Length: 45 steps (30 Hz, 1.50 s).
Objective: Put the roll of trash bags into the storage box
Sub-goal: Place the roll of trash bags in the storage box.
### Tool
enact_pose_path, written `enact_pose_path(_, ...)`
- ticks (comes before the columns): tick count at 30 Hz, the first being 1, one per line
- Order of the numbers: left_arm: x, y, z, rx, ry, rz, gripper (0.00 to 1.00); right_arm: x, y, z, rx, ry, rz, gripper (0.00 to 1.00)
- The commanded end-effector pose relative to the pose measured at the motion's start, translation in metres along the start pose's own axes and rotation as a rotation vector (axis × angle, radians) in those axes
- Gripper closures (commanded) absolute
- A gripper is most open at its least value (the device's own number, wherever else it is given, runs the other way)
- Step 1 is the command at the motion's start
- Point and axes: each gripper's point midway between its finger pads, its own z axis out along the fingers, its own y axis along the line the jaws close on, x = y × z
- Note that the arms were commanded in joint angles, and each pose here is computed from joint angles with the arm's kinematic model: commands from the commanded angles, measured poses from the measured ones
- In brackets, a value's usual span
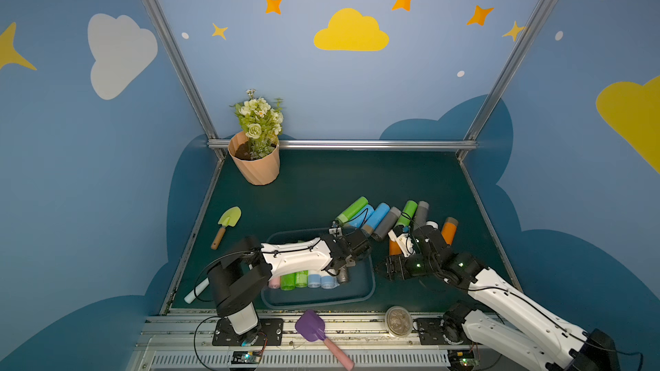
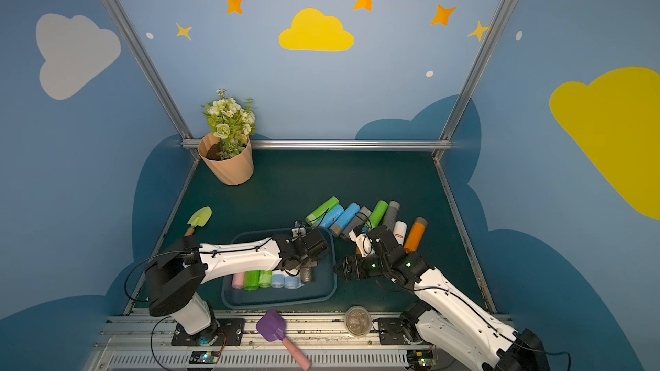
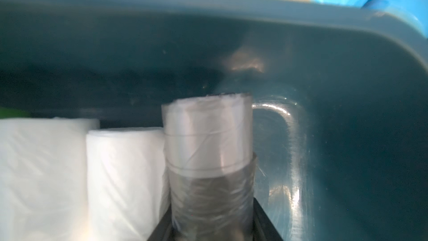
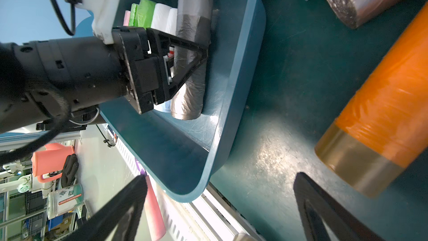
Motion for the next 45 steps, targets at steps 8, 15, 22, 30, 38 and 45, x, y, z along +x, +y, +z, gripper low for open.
enact_pose_path(8, -0.014, 0.001, -0.017, -0.002, -0.043, 0.007, 0.55, -0.007, 0.007, -0.005, -0.011, -0.023, -0.03, 0.03)
enact_pose_path(15, -0.017, 0.0, -0.022, -0.003, -0.055, 0.011, 0.55, -0.008, 0.008, -0.002, -0.019, -0.026, -0.032, 0.03)
enact_pose_path(22, -0.025, 0.001, -0.035, -0.003, -0.075, 0.034, 0.55, -0.016, 0.012, 0.001, -0.032, -0.038, -0.037, 0.03)
enact_pose_path(30, -0.037, 0.004, -0.048, 0.014, -0.101, 0.068, 0.55, -0.027, 0.015, 0.002, -0.022, -0.041, -0.04, 0.03)
enact_pose_path(38, -0.054, 0.007, -0.051, 0.04, -0.108, 0.077, 0.54, -0.03, 0.011, 0.0, 0.009, -0.058, -0.041, 0.03)
enact_pose_path(45, -0.081, 0.008, -0.052, 0.061, -0.115, 0.091, 0.54, -0.042, 0.011, 0.002, 0.025, -0.064, -0.053, 0.03)
